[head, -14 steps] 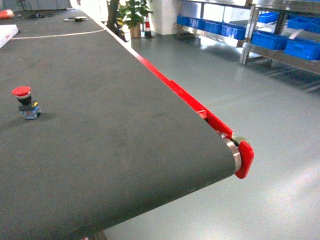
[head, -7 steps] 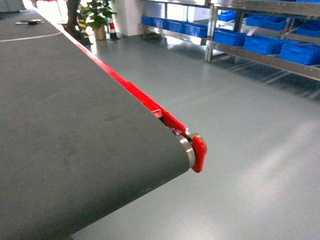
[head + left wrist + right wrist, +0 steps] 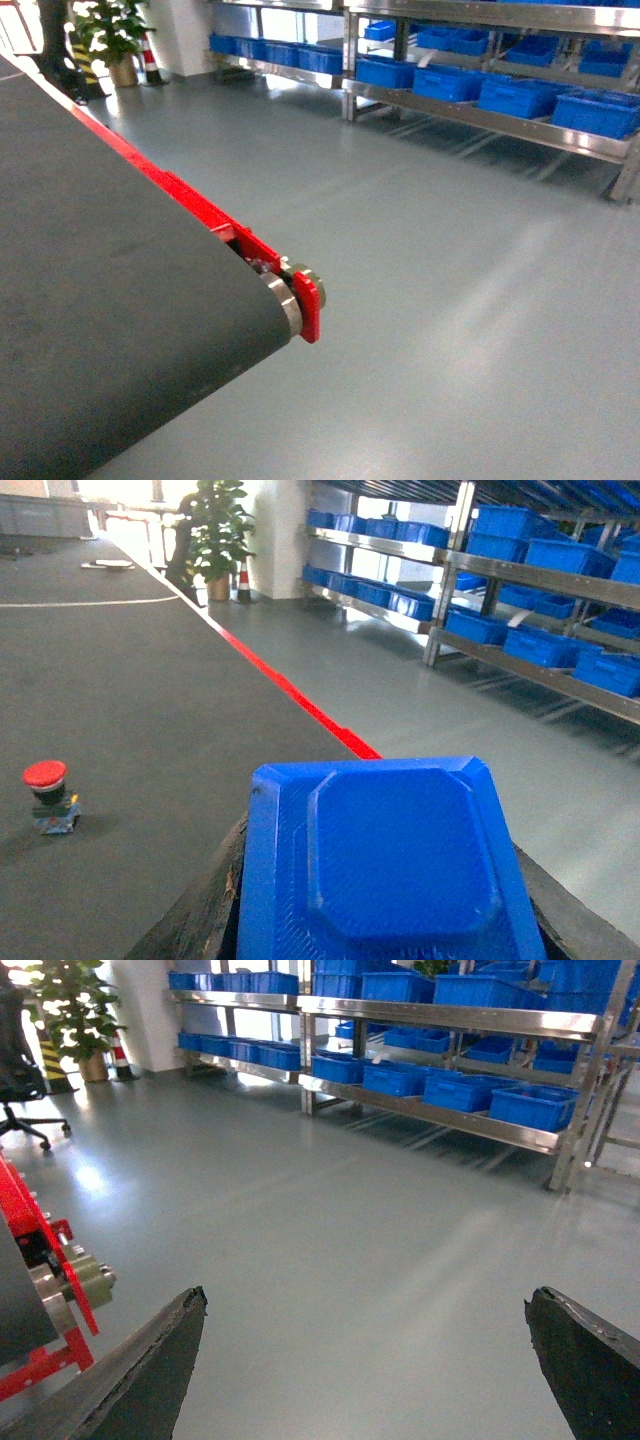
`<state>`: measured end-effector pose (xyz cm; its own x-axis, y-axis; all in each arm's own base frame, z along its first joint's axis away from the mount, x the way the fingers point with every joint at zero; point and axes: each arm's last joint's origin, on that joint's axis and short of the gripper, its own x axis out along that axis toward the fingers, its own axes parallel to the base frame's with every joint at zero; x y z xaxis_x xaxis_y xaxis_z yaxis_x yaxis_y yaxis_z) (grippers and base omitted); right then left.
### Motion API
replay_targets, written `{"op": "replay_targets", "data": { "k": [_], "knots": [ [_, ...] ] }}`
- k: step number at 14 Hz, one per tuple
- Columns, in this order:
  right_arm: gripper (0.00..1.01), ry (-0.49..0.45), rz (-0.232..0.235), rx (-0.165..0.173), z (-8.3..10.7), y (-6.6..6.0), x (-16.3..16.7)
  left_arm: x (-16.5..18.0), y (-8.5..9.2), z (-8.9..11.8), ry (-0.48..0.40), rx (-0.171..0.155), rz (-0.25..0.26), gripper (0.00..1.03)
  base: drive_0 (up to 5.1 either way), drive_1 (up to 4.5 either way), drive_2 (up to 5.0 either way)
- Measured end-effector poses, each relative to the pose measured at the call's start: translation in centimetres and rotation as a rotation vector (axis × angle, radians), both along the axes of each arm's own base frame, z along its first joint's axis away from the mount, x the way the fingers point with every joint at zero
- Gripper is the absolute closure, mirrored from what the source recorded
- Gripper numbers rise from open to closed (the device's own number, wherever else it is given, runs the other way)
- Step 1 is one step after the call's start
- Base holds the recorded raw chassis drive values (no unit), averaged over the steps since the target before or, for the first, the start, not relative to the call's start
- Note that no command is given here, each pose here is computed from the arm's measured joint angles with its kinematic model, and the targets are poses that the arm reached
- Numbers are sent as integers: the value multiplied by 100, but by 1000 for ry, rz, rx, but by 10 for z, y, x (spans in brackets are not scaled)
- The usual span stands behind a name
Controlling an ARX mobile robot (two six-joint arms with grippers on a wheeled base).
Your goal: Pick blue part to blue bin on bottom shelf
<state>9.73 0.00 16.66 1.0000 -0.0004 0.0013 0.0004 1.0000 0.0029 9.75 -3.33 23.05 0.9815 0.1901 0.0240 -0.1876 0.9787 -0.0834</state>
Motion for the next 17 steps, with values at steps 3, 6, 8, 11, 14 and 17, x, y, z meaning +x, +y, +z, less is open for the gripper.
{"op": "replay_targets", "data": {
  "k": [3, 6, 8, 11, 14, 17],
  "knots": [
    [3, 0, 0, 0, 0, 0, 0, 0, 0, 0, 0, 0, 0, 59, -158, -158, -158],
    [3, 0, 0, 0, 0, 0, 0, 0, 0, 0, 0, 0, 0, 59, -158, -158, -158],
    [3, 0, 0, 0, 0, 0, 0, 0, 0, 0, 0, 0, 0, 59, -164, -164, -164],
    [3, 0, 0, 0, 0, 0, 0, 0, 0, 0, 0, 0, 0, 59, -160, -160, -160],
    [3, 0, 0, 0, 0, 0, 0, 0, 0, 0, 0, 0, 0, 59, -157, -157, -157],
    [3, 0, 0, 0, 0, 0, 0, 0, 0, 0, 0, 0, 0, 59, -159, -159, -159]
  ]
}}
